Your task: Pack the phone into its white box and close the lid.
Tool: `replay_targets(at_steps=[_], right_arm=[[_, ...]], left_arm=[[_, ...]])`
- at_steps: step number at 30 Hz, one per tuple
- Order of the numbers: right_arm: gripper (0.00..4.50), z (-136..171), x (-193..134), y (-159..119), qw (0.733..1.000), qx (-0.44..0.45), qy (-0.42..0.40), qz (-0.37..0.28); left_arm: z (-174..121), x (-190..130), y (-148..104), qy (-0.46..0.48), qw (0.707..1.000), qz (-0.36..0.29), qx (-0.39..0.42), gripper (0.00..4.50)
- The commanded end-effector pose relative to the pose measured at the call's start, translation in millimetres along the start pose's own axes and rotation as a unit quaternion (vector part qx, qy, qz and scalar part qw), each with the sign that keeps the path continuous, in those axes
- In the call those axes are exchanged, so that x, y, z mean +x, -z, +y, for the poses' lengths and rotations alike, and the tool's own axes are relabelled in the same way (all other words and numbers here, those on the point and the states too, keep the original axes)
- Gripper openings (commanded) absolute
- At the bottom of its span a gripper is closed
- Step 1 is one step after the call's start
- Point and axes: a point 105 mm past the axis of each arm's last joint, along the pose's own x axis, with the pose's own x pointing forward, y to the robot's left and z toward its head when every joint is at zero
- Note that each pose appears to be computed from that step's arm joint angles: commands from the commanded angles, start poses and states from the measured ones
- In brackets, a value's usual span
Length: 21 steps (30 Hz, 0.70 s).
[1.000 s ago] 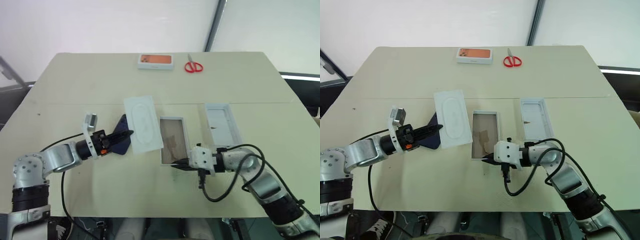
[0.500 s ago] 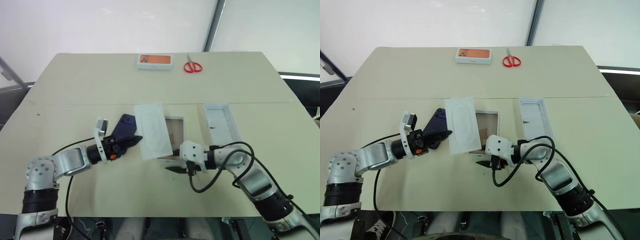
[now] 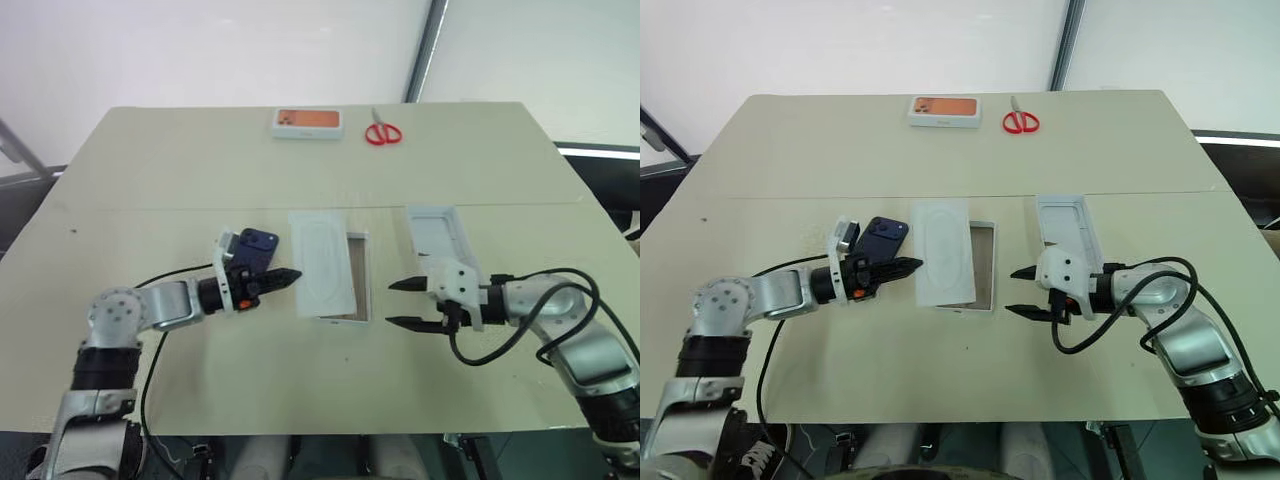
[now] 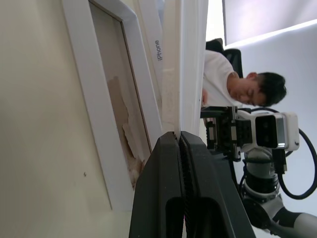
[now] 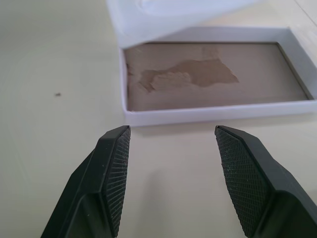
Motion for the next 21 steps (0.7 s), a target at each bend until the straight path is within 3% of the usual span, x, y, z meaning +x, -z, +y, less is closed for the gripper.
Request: replay_targets(at_steps=[1, 8, 21], right_arm=[[2.84, -2.0, -2.2, -5.0, 1.000, -0.016, 0.013, -0.010], [2.84, -2.3, -0.9, -2.7, 0.999, -0.016, 0.028, -0.010], [2.84, -1.2, 2.1, 0.0, 0.999, -0.021, 0.036, -0.010]], left_arm=[[-0.2, 7.8, -1.5, 0.011, 1.000, 0.021, 0.011, 0.00], [17.2, 17.2, 8.1, -0.014, 0.997, 0.062, 0.037, 0.00], [16.2, 28.9, -3.0, 0.008, 0.998, 0.048, 0.028, 0.00]])
